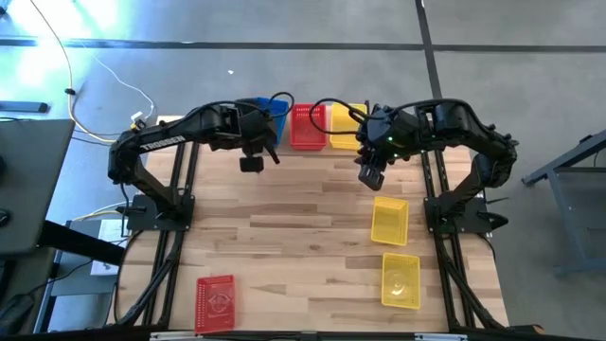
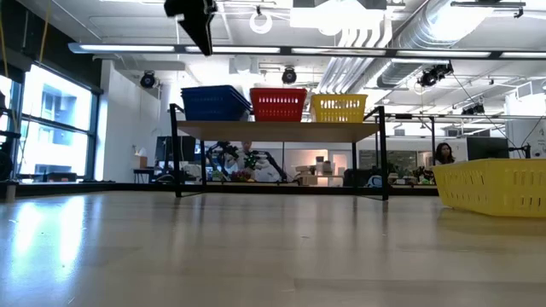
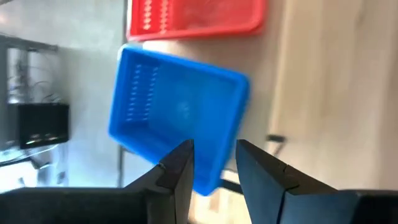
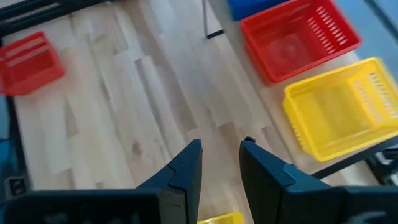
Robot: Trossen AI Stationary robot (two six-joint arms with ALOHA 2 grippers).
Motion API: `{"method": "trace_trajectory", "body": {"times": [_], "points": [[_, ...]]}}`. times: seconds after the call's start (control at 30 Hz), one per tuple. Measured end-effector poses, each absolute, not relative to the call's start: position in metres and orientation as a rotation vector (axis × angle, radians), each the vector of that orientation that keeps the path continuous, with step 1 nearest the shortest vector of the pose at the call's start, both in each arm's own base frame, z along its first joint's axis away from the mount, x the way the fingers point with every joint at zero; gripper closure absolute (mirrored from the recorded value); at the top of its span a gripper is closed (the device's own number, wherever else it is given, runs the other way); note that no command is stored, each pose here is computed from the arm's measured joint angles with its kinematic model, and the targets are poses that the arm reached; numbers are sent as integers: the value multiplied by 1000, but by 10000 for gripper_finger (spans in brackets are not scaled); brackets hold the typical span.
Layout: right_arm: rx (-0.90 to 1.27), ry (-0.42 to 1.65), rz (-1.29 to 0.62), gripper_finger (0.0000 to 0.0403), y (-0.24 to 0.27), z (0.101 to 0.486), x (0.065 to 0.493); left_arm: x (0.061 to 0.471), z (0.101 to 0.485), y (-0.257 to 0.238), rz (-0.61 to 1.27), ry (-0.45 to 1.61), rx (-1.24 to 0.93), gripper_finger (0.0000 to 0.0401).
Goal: Stack baskets on shelf by color
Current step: Stack the top yellow bin on top of the yellow bin on the shelf
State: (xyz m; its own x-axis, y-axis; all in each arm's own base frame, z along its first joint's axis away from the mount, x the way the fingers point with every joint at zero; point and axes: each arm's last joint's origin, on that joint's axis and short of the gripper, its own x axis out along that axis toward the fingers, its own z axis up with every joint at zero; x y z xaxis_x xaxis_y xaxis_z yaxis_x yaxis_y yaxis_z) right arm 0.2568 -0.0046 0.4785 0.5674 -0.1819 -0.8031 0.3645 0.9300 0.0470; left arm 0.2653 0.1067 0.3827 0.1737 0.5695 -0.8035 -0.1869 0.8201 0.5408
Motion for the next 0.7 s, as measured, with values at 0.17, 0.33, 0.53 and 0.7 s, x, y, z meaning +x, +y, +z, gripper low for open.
{"method": "trace_trajectory", "body": {"times": [0.17,0.33,0.53,0.7], "points": [[229,989,-270,309,1,464,263,257,400,86,484,1203,285,291],[201,1134,-259,309,13,430,275,244,408,67,382,1113,208,291],[220,1322,-293,309,28,382,265,231,395,58,338,1018,163,291],[314,1381,-294,309,37,347,242,223,380,57,349,997,143,291]]}}
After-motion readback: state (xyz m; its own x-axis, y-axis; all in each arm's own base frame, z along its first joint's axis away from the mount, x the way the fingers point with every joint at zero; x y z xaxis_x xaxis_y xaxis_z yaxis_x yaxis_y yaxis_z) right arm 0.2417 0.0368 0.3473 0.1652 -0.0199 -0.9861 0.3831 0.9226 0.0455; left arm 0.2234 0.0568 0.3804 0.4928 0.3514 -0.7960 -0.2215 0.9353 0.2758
